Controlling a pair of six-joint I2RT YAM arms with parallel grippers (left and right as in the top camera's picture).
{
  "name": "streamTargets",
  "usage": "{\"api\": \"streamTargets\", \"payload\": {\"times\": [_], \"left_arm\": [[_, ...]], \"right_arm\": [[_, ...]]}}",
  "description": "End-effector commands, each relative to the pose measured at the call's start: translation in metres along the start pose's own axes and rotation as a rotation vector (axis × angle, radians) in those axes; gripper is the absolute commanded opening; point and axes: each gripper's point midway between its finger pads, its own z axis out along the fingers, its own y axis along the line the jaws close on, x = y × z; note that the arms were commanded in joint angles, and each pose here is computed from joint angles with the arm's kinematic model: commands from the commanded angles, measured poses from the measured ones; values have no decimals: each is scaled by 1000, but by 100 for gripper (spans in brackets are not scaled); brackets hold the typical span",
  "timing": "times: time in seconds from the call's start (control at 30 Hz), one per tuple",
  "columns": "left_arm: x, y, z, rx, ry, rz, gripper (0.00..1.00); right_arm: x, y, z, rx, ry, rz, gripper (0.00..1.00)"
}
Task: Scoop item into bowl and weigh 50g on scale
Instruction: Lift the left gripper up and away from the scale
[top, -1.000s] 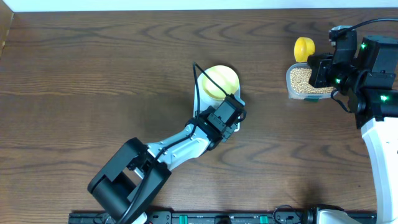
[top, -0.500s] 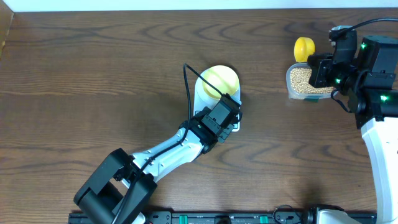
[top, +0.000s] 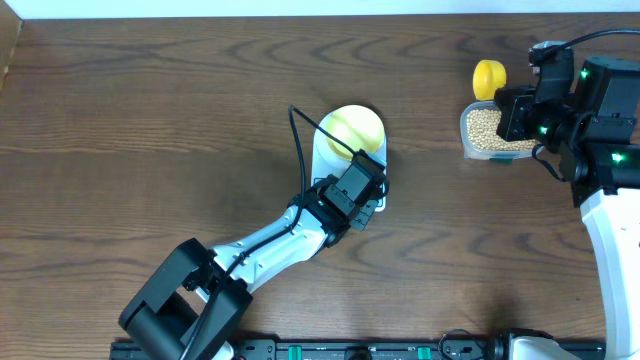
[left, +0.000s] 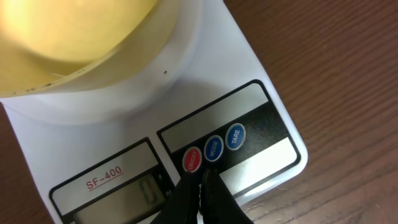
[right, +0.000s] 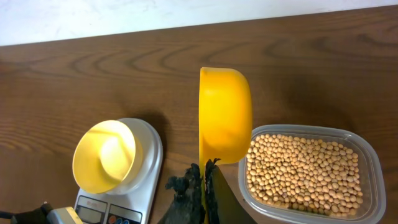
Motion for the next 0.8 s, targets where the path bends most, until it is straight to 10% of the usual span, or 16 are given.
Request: {"api": "streamTargets", "payload": {"times": [0.0, 0.77], "left_arm": [[-3, -1, -3, 16, -16, -34, 8], [-4, 3, -2, 1, -18, 42, 8]], "right_arm": [[-7, 0, -3, 0, -16, -22, 1], [0, 7, -3, -41, 14, -3, 1]]}}
